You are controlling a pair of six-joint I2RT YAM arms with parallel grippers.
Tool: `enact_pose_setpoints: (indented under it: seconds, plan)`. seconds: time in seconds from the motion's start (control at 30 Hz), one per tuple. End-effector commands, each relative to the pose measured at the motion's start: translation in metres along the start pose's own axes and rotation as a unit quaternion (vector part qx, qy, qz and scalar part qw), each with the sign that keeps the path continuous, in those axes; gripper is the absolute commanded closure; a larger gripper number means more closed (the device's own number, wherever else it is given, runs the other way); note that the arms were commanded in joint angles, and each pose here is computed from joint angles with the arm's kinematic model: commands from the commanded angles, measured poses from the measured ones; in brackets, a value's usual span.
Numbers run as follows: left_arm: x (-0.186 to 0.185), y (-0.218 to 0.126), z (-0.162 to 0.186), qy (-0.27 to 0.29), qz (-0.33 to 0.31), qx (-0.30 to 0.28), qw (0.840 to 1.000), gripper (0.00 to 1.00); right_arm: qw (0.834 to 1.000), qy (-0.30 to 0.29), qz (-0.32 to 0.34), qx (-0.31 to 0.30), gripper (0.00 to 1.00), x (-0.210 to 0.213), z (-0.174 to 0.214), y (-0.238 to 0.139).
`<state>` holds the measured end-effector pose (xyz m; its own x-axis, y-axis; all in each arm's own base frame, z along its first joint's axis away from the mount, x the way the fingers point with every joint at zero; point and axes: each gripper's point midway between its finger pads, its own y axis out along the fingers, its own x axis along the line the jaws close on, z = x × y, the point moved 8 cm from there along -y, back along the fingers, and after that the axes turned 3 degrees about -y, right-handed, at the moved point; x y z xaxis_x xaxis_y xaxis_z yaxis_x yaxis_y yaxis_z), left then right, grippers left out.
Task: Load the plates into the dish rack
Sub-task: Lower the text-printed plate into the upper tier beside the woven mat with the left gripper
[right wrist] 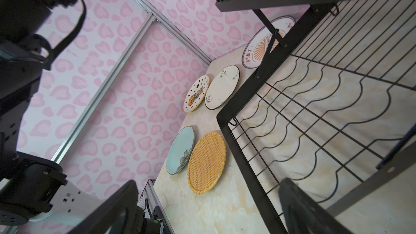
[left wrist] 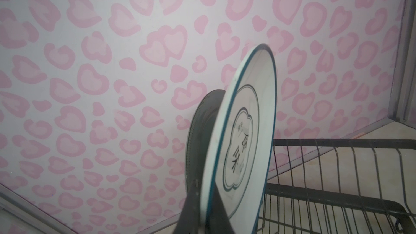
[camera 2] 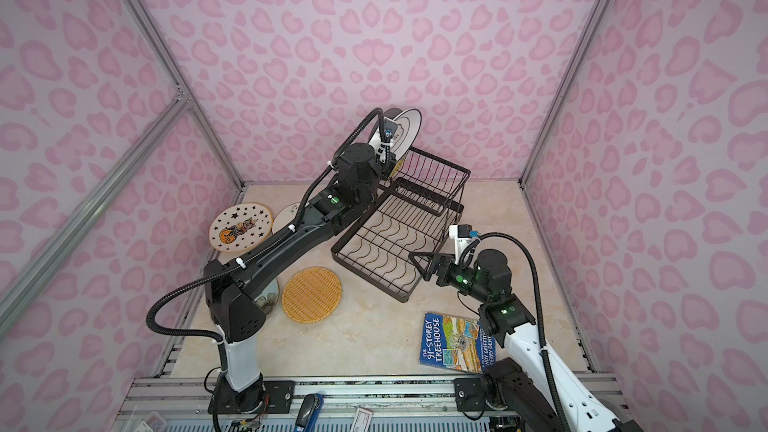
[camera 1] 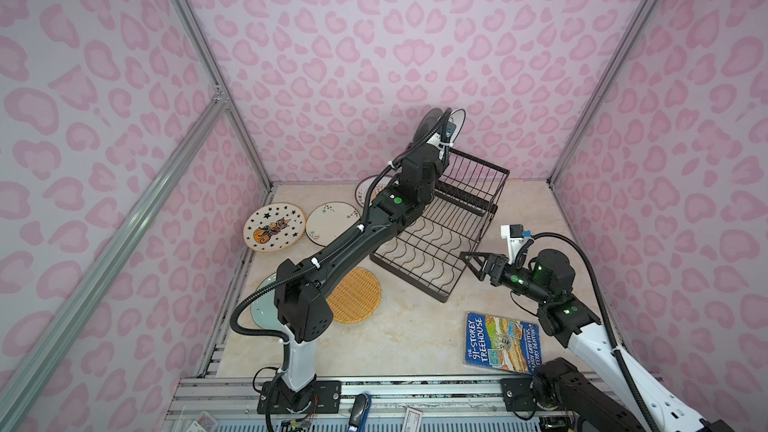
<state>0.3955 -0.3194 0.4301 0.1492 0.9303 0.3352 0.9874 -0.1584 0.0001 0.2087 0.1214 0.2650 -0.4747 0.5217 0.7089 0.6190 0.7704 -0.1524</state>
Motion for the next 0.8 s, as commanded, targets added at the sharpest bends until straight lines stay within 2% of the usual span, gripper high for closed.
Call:
enact_pose_setpoints:
  seconds: [0.0,0.3,0.77]
  plan:
    - [0.003,0.003,-0.011,-0.017,-0.02,-0.032,0.999,0.96,0.999,-0.033,-0.015,-0.021,0.03,0.013,-0.008,-0.007]
    - [-0.006,0.016,0.004,-0.004,-0.035,-0.018,0.999,0.96,0.997,-0.066,-0.021,-0.038,0.03,0.029,-0.016,-0.02]
    - [-0.014,0.031,0.021,-0.001,-0.052,0.006,0.999,0.96,0.997,-0.073,-0.015,-0.031,0.03,0.03,-0.014,-0.023]
